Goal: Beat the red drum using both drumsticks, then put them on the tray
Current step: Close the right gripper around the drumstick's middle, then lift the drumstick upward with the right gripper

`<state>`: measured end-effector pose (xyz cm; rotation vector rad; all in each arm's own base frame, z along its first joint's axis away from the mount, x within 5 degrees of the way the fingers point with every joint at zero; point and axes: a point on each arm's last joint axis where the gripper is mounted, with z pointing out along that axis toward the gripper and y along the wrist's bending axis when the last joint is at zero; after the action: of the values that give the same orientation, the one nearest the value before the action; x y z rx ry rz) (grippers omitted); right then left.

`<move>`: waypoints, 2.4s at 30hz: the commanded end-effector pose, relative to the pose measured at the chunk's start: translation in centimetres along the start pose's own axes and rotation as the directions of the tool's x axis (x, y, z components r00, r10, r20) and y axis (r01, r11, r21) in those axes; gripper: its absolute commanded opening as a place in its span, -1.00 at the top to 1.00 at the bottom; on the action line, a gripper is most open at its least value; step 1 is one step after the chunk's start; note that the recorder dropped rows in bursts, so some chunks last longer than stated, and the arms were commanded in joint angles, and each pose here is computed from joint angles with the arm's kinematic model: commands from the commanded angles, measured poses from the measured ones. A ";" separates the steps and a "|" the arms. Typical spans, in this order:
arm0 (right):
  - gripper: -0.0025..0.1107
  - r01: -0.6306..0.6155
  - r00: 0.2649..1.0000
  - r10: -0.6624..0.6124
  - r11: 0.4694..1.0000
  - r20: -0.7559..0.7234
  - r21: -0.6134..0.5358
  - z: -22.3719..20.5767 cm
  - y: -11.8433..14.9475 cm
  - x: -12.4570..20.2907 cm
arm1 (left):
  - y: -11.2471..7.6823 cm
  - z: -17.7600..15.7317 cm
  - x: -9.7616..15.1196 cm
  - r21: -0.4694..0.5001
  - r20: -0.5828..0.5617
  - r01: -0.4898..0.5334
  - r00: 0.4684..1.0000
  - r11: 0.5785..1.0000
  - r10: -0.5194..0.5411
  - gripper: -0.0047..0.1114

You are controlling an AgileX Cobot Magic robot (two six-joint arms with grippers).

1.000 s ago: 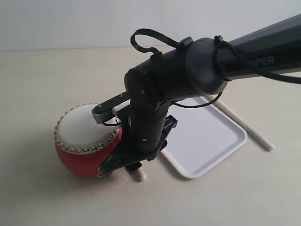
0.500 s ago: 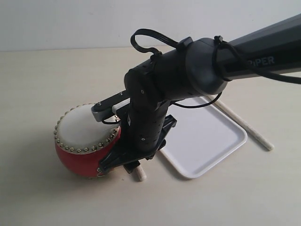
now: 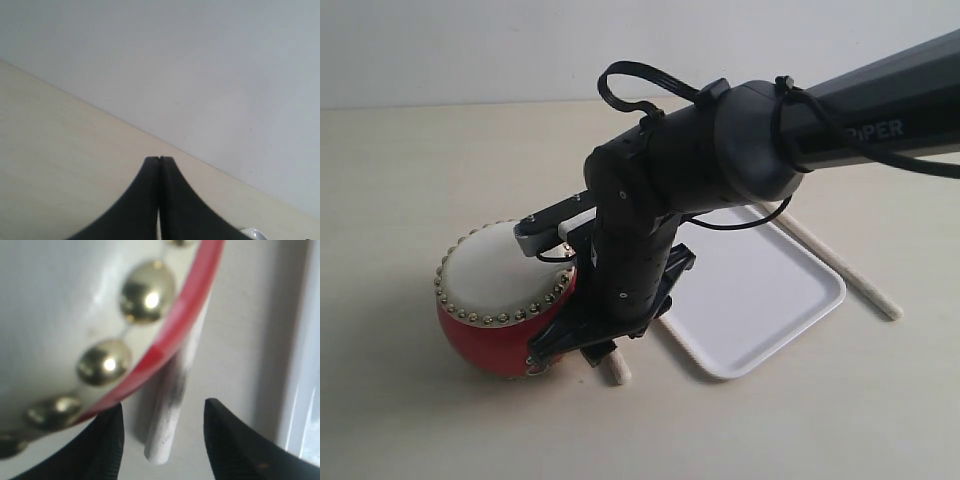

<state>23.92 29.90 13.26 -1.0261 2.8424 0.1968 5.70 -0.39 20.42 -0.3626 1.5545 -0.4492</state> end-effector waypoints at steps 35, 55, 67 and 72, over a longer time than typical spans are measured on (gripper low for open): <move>0.19 -0.043 0.999 0.043 0.999 0.031 0.005 1.4 -0.4 1.0 | -0.1 -0.1 -0.2 0.005 0.013 -0.004 1.000 1.000 0.004 0.92; 0.19 -0.043 0.999 0.043 0.999 0.029 0.006 1.6 -0.4 1.0 | -0.1 -0.1 -0.2 0.005 0.013 -0.004 1.000 1.000 0.004 0.92; 0.30 -0.047 0.999 0.047 0.999 0.017 0.008 2.3 -0.4 1.1 | -0.1 -0.1 -0.2 0.005 0.013 -0.004 1.000 1.000 0.004 0.92; 0.64 -0.047 0.999 0.047 0.999 0.005 0.010 2.4 -0.4 1.2 | -0.1 -0.1 -0.2 0.005 0.013 -0.004 1.000 1.000 0.004 0.92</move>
<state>23.56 29.35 11.16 -0.9434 2.8484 0.2085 5.70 -0.39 20.42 -0.3626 1.5545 -0.4492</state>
